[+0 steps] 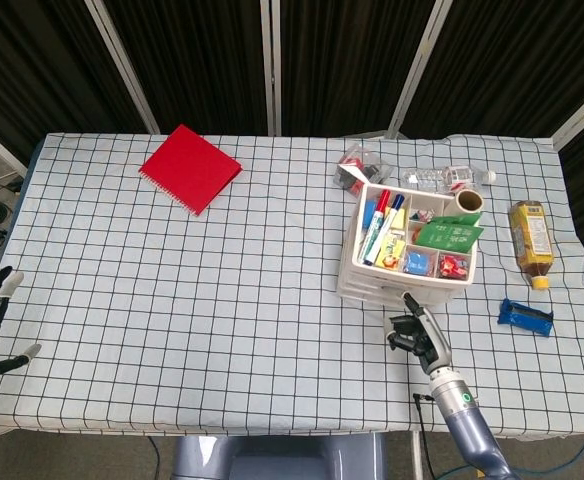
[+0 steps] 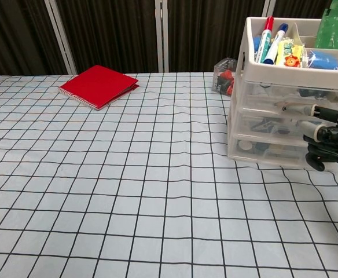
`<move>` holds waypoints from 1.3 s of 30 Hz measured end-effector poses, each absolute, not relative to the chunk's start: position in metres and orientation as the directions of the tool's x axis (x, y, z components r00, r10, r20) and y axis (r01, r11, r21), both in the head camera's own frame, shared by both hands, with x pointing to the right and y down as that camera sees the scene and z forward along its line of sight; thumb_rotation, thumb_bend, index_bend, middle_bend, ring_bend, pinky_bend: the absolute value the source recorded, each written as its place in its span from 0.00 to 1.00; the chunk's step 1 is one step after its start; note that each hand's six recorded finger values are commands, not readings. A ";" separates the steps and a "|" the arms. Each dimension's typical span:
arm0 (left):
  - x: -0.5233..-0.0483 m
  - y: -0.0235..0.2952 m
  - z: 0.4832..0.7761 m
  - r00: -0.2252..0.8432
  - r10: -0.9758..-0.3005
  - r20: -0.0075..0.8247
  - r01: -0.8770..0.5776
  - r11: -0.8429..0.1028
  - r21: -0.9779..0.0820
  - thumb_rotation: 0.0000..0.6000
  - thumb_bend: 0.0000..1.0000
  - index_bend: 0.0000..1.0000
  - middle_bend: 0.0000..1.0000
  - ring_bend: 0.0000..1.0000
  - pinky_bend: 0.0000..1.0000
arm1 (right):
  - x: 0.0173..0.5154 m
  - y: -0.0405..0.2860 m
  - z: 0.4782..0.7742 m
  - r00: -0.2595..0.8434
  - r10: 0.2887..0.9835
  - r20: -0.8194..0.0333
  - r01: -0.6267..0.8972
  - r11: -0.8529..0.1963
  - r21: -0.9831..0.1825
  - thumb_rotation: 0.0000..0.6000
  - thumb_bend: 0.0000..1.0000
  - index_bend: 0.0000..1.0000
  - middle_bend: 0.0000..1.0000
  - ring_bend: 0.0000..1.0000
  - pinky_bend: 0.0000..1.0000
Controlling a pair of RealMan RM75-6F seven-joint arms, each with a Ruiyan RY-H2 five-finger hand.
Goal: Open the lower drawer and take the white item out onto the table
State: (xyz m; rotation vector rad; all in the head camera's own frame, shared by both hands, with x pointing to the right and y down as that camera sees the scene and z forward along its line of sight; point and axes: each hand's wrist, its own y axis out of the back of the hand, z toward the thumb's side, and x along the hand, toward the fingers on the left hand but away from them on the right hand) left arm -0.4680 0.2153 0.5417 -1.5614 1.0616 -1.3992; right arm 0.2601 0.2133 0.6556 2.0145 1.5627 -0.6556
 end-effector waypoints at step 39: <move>-0.468 0.216 0.546 0.044 -0.930 0.366 -0.075 -0.368 -0.927 1.00 0.11 0.00 0.00 0.00 0.00 | 0.258 0.259 0.644 0.322 0.685 -0.654 0.936 -0.333 0.112 1.00 0.40 0.14 0.90 0.90 0.74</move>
